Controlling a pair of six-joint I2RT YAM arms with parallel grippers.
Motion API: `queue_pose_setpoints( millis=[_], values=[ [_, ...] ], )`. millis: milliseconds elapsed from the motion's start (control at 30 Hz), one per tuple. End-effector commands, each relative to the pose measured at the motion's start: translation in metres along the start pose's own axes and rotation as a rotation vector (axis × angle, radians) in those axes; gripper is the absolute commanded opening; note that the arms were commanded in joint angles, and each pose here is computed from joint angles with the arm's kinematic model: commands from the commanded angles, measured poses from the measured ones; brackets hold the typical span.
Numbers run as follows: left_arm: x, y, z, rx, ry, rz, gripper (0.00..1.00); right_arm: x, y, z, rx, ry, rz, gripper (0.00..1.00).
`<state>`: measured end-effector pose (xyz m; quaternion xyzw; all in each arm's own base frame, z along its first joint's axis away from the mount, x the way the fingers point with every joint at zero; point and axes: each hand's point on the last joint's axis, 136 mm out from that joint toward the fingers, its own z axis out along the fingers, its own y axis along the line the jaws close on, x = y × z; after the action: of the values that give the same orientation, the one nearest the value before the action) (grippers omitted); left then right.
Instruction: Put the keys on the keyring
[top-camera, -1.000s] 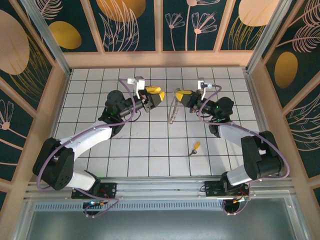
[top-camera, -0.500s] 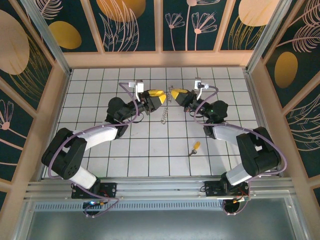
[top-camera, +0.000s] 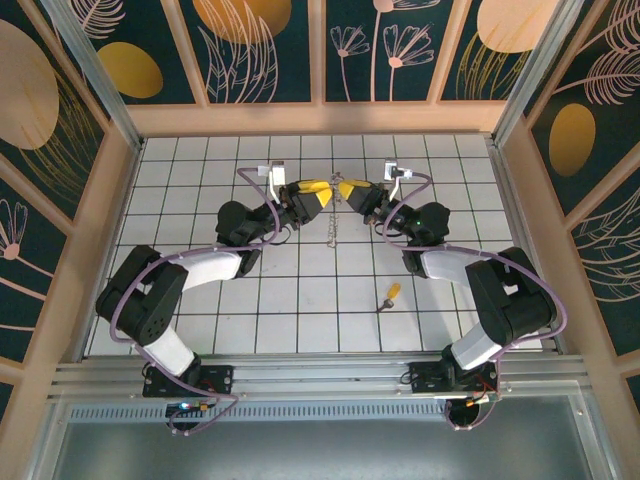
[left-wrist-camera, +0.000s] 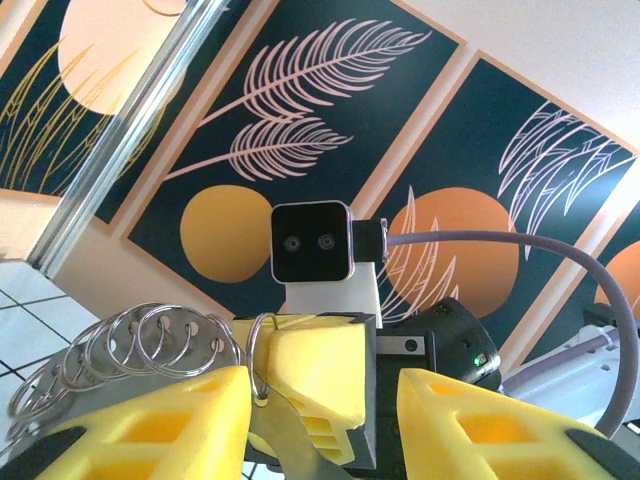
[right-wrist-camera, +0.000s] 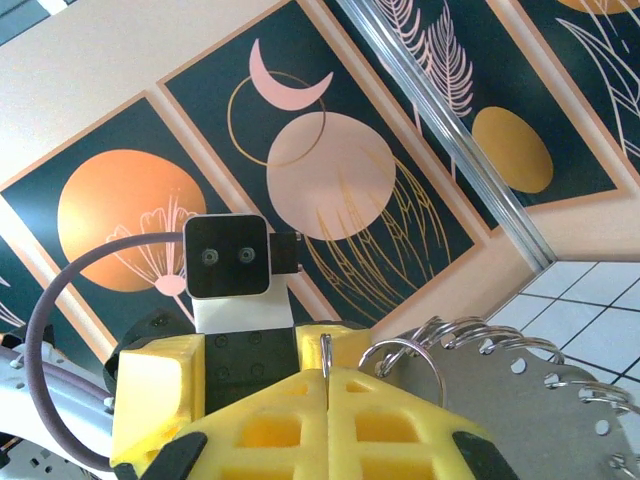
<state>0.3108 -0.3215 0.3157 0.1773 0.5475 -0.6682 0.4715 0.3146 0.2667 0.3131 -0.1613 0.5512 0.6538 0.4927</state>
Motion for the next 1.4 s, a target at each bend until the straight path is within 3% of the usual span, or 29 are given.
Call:
queue_pose_setpoints(
  millis=[0, 300, 600, 867, 1033, 1100, 1233, 1300, 1367],
  values=[
    [-0.01, -0.015, 0.006, 0.071, -0.02, 0.026, 0.43, -0.017, 0.024, 0.006, -0.076, -0.047, -0.059, 0.0],
    [-0.007, -0.012, 0.01, 0.074, -0.01, 0.015, 0.4, -0.013, 0.025, 0.01, -0.083, -0.03, -0.053, 0.0],
    [-0.007, -0.011, 0.012, 0.073, -0.013, 0.014, 0.21, -0.008, 0.023, 0.01, -0.075, -0.019, -0.047, 0.0],
    [-0.011, -0.013, 0.015, 0.088, -0.022, 0.02, 0.19, -0.004, 0.021, 0.01, -0.069, -0.008, -0.041, 0.0],
    [-0.003, -0.002, 0.018, 0.078, -0.009, 0.003, 0.11, -0.002, 0.019, 0.01, -0.067, 0.0, -0.038, 0.0],
    [-0.003, -0.001, 0.019, 0.08, -0.011, 0.002, 0.01, -0.001, 0.019, 0.01, -0.065, 0.004, -0.037, 0.0],
    [-0.002, 0.002, 0.021, 0.078, -0.011, 0.0, 0.0, -0.001, 0.014, 0.009, -0.046, 0.013, -0.032, 0.0],
    [-0.001, 0.006, 0.022, 0.064, -0.007, -0.008, 0.0, -0.006, 0.01, 0.003, -0.024, 0.002, -0.025, 0.26],
    [0.001, 0.009, 0.023, 0.055, 0.007, -0.002, 0.0, -0.012, 0.007, -0.009, 0.003, -0.024, -0.019, 0.41]
  ],
)
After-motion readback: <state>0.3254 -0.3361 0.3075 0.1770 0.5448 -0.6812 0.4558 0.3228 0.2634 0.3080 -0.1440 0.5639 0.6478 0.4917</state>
